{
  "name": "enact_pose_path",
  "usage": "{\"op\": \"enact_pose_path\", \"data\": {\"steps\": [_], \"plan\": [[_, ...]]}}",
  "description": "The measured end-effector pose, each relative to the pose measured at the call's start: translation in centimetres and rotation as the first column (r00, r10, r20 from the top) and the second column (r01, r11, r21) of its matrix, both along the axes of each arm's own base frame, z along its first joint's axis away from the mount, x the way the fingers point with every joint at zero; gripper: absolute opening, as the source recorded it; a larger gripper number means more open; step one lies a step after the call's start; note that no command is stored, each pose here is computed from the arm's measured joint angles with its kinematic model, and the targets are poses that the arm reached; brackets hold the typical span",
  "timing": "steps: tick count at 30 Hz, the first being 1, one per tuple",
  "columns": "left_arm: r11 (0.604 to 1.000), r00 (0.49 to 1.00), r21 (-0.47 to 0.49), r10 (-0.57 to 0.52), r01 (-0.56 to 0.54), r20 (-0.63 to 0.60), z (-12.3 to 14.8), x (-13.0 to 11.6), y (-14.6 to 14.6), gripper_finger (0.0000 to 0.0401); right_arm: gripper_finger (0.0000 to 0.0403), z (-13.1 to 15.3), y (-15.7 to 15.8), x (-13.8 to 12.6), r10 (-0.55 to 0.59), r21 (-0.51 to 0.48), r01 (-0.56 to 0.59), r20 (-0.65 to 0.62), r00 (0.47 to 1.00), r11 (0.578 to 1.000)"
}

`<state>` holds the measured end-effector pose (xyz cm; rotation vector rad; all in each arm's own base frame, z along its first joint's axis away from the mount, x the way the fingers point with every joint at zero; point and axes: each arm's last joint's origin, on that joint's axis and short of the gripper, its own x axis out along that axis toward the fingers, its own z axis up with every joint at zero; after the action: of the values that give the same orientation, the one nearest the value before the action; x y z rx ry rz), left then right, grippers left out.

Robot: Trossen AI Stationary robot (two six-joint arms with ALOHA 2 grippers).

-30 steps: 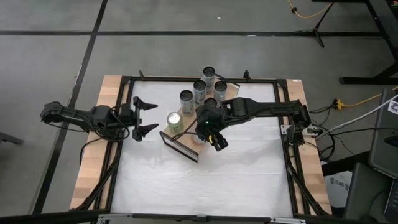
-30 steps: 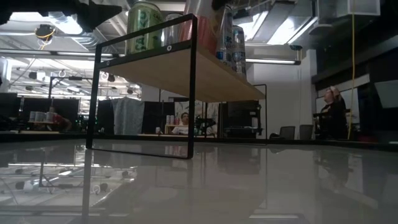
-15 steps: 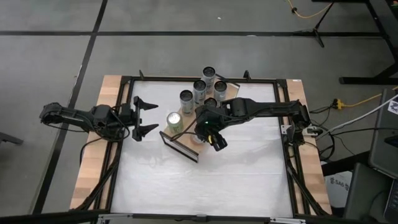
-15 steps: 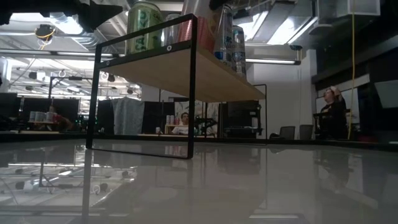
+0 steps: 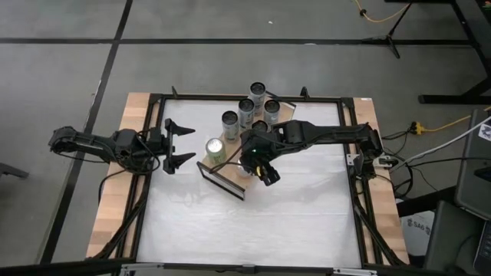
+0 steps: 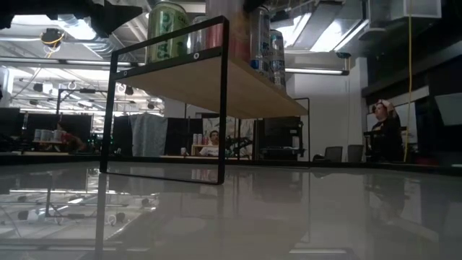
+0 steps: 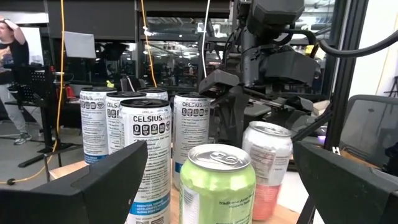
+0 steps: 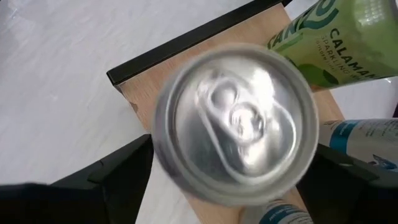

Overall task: Place canned beverage on shelf
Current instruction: Put the pink soda can on the shelf, aligned with the black soda can

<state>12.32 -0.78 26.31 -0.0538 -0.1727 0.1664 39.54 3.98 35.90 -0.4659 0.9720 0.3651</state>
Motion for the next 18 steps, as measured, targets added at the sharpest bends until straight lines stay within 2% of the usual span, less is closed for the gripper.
{"op": "enact_pose_path", "data": {"steps": [10,18], "plan": [[1.0,1.0,0.0,0.0,0.0,0.0,0.0,0.0,0.0,0.04,0.0342,0.17,0.03,0.29,0.001,0.002,-0.001,0.035,0.999,1.0],[1.0,1.0,0.0,0.0,0.0,0.0,0.01,0.0,0.0,0.04,0.0342,0.26,-0.23,0.42,-0.049,-0.075,0.054,0.059,0.997,0.996]]}}
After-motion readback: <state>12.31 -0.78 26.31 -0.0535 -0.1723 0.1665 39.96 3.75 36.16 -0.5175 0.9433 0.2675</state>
